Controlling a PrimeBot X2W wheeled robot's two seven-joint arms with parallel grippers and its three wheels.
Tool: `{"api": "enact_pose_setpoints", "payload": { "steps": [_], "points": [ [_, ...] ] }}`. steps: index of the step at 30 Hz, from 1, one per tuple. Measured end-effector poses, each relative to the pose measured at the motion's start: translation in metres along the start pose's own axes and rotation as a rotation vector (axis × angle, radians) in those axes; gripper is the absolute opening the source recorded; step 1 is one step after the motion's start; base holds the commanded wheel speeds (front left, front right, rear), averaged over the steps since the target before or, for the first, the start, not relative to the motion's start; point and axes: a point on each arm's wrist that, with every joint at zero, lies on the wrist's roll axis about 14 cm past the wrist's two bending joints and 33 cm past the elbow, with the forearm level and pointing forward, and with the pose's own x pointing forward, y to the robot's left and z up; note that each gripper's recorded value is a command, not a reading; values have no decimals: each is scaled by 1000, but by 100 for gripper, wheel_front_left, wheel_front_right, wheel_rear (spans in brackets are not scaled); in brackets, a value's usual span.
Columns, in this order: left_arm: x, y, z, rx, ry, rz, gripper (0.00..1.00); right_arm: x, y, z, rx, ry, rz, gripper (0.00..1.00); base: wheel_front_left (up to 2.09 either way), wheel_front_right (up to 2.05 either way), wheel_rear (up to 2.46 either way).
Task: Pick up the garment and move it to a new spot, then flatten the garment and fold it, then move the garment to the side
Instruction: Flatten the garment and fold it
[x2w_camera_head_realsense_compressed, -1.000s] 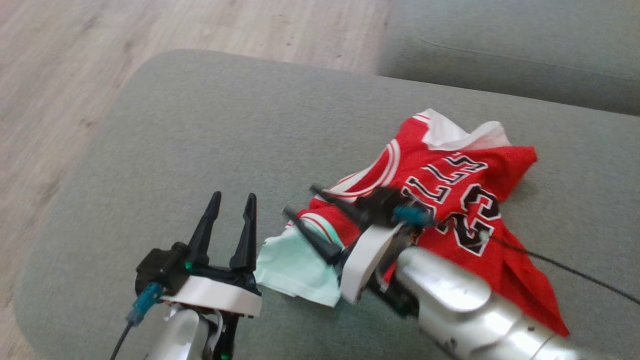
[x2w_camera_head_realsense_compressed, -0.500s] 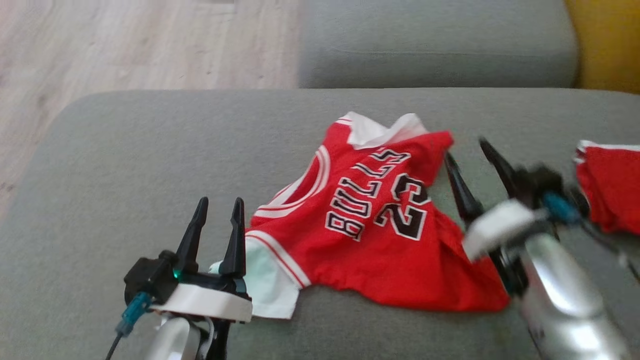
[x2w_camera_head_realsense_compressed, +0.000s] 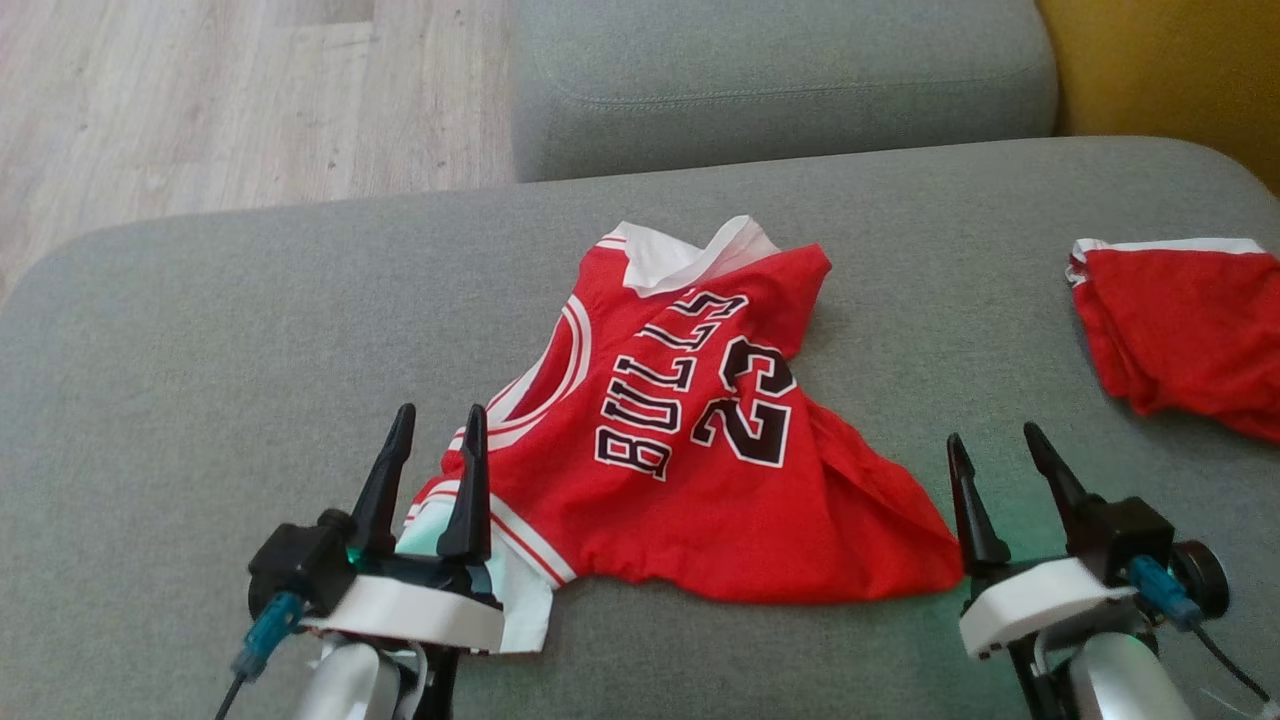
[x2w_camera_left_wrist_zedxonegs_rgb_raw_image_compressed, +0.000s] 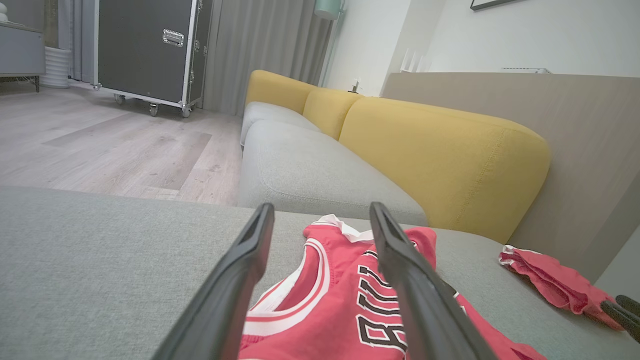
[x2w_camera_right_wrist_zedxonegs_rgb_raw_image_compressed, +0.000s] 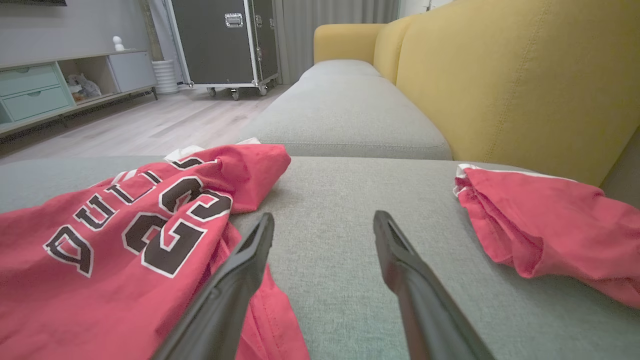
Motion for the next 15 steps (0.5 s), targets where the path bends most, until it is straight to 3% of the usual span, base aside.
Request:
{"api": "enact_pose_setpoints", "payload": {
  "steps": [4, 15],
  "points": [
    [-1, 2, -1, 0, 4, 7, 100, 5, 14, 0, -12, 1, 44, 100, 0, 0, 0],
    [-8, 18, -2, 1, 7, 56, 100, 11, 54, -48, -88, 201, 185, 100, 0, 0, 0]
  ]
}}
